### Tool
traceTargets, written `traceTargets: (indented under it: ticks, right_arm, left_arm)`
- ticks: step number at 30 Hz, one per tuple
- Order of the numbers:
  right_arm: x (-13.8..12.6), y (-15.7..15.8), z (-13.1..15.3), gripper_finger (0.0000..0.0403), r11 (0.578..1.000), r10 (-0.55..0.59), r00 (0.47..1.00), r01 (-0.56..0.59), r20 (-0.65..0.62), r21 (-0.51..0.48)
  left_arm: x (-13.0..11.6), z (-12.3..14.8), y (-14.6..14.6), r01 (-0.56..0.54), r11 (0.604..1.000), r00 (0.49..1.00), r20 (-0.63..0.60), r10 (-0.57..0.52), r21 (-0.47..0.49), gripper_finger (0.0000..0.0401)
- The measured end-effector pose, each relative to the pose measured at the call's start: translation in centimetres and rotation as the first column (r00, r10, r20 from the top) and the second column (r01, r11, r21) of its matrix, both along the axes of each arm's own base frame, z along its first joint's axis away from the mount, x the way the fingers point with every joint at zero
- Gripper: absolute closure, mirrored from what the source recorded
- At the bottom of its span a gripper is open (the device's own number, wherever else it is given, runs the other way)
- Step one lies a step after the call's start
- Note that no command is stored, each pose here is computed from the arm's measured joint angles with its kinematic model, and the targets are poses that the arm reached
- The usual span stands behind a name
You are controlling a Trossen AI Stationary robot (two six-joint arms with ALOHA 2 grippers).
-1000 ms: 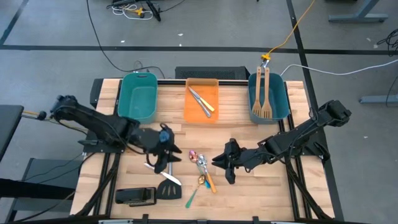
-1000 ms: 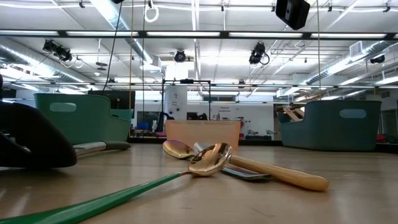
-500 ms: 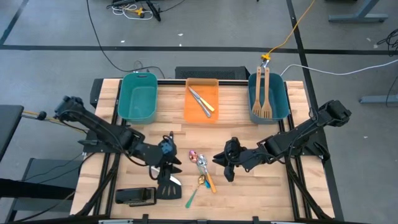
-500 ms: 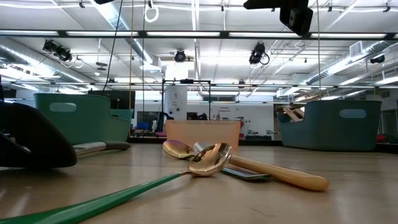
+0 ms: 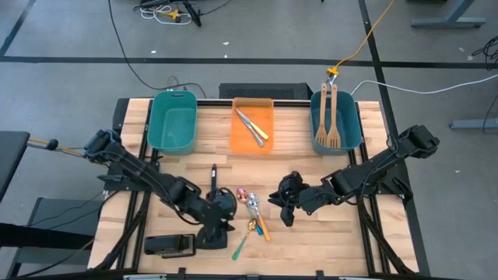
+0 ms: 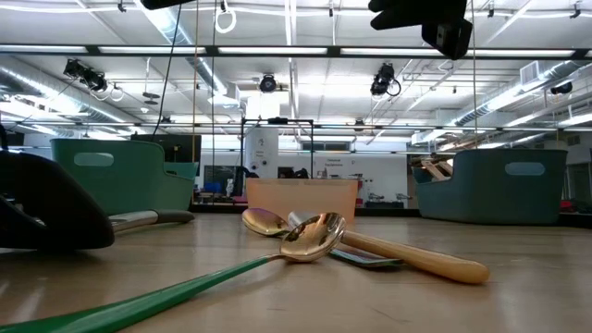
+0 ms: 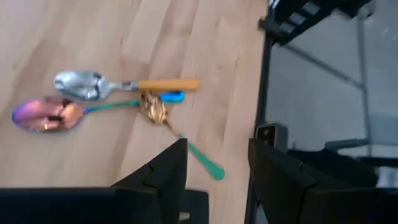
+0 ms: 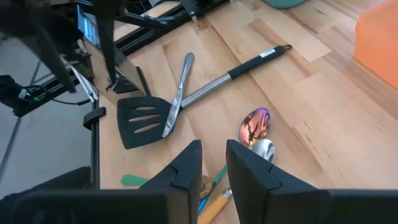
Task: Pick & Place Kitchen Items
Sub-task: Put the gold spoon into the green bin
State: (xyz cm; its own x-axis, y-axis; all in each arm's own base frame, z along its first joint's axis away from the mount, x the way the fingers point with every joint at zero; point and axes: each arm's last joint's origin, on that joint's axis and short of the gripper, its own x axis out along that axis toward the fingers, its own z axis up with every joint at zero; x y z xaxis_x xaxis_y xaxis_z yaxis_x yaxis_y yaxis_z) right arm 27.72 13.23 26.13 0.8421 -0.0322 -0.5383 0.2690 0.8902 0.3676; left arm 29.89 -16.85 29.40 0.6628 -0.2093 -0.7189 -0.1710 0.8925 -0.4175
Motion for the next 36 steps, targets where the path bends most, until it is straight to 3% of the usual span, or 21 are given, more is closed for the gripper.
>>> traceTargets:
  ticks: [18, 36]
  right_arm:
    - [-0.1, 0.0, -0.1, 0.0319, 0.999, -0.025, 1.0, 0.025, -0.018, 0.039]
    - [-0.1, -0.1, -0.1, 0.0319, 0.998, -0.055, 0.998, 0.055, -0.009, 0.023]
  left_arm:
    - [3.8, -7.1, -2.9, -0.113, 0.993, 0.961, -0.253, 0.114, 0.018, 0.0224]
    - [5.6, -10.5, -2.5, -0.188, 0.982, 0.93, -0.318, 0.182, 0.012, 0.0224]
